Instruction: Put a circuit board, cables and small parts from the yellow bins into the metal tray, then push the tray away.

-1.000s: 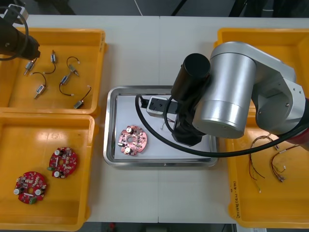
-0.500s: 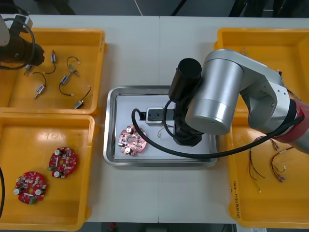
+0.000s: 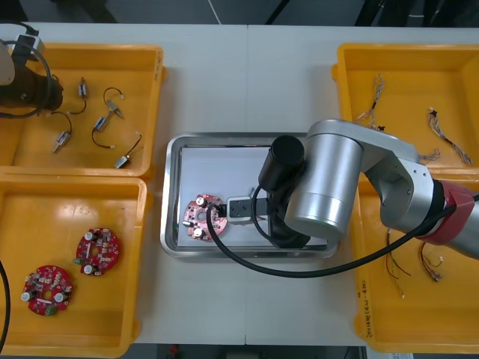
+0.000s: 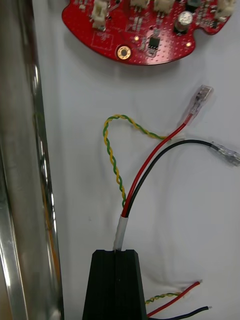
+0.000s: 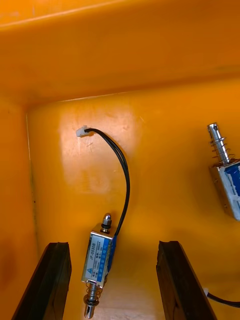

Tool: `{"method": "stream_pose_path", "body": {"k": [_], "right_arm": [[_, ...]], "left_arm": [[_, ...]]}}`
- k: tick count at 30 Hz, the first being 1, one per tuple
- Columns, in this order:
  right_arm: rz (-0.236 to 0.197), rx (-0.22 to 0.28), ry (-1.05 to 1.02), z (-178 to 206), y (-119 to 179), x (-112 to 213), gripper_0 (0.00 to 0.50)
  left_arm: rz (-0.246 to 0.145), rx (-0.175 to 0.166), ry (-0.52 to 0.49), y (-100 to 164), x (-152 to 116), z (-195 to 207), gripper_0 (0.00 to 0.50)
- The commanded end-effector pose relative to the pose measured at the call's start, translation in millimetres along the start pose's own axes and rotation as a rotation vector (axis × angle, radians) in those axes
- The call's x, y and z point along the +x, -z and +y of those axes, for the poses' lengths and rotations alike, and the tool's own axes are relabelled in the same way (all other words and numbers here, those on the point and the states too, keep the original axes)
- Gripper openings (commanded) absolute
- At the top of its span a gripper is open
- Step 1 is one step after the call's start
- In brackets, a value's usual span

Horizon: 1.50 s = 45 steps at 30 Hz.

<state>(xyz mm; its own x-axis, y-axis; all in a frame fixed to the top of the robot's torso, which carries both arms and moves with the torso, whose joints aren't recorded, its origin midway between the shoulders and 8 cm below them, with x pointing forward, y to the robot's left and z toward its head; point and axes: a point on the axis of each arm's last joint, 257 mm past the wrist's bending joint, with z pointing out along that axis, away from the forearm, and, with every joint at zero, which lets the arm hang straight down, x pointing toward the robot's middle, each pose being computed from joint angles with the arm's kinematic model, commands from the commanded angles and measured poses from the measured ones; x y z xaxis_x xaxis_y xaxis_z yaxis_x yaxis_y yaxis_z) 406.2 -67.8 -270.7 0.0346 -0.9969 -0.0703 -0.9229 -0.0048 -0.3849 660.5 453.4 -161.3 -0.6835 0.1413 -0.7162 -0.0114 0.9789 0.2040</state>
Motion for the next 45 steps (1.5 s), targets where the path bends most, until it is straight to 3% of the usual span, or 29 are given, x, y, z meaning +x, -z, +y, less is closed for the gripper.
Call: {"method": "stream_pose_path", "body": {"k": [1, 7, 9, 10, 11, 13, 14, 23, 30, 31, 32, 33, 34, 40, 45], "right_arm": [[0.032, -0.01, 0.015, 9, -11, 16, 0.0], [0.026, -0.018, 0.007, 14, -19, 18, 0.0], [0.026, -0.017, 0.002, 14, -21, 19, 0.044], [0.028, -0.014, -0.002, 13, -21, 20, 0.124], [0.03, -0.01, -0.001, 12, -21, 20, 0.257], [0.034, 0.004, -0.002, 8, -21, 21, 0.47], [0.038, 0.015, -0.003, 5, -21, 22, 0.5], [0.043, 0.044, -0.026, -11, -13, 26, 0.5], [0.048, 0.03, -0.102, -26, 17, 25, 0.5], [0.051, 0.025, -0.114, -28, 21, 25, 0.5], [0.051, 0.022, -0.128, -31, 28, 24, 0.5], [0.054, 0.017, -0.137, -31, 33, 23, 0.5], [0.057, 0.016, -0.147, -33, 38, 24, 0.5], [0.074, 0.005, -0.206, -39, 74, 31, 0.5], [-0.012, 0.045, -0.233, -57, 102, 17, 0.5]], "left_arm": [[-0.075, -0.004, -0.116, 14, -41, -2, 0.5], [-0.074, -0.008, -0.104, 6, -33, 3, 0.5], [-0.071, -0.003, -0.101, 5, -31, 2, 0.5], [-0.069, 0.0, -0.097, 4, -30, 2, 0.5], [-0.067, 0.003, -0.097, 4, -28, 1, 0.5], [-0.064, 0.007, -0.091, 3, -27, 0, 0.5], [-0.063, 0.011, -0.09, 2, -26, -2, 0.5], [-0.079, 0.042, -0.063, -6, -24, -17, 0.5], [-0.078, 0.05, -0.069, -7, -22, -19, 0.5], [-0.078, 0.054, -0.067, -8, -22, -20, 0.389], [-0.079, 0.056, -0.07, -7, -22, -21, 0.194], [-0.08, 0.058, -0.072, -8, -22, -22, 0.067], [-0.077, 0.057, -0.071, -8, -21, -21, 0.004], [-0.077, 0.069, -0.074, -10, -17, -23, 0.001], [-0.078, 0.065, -0.082, -9, -18, -21, 0.0]]}}
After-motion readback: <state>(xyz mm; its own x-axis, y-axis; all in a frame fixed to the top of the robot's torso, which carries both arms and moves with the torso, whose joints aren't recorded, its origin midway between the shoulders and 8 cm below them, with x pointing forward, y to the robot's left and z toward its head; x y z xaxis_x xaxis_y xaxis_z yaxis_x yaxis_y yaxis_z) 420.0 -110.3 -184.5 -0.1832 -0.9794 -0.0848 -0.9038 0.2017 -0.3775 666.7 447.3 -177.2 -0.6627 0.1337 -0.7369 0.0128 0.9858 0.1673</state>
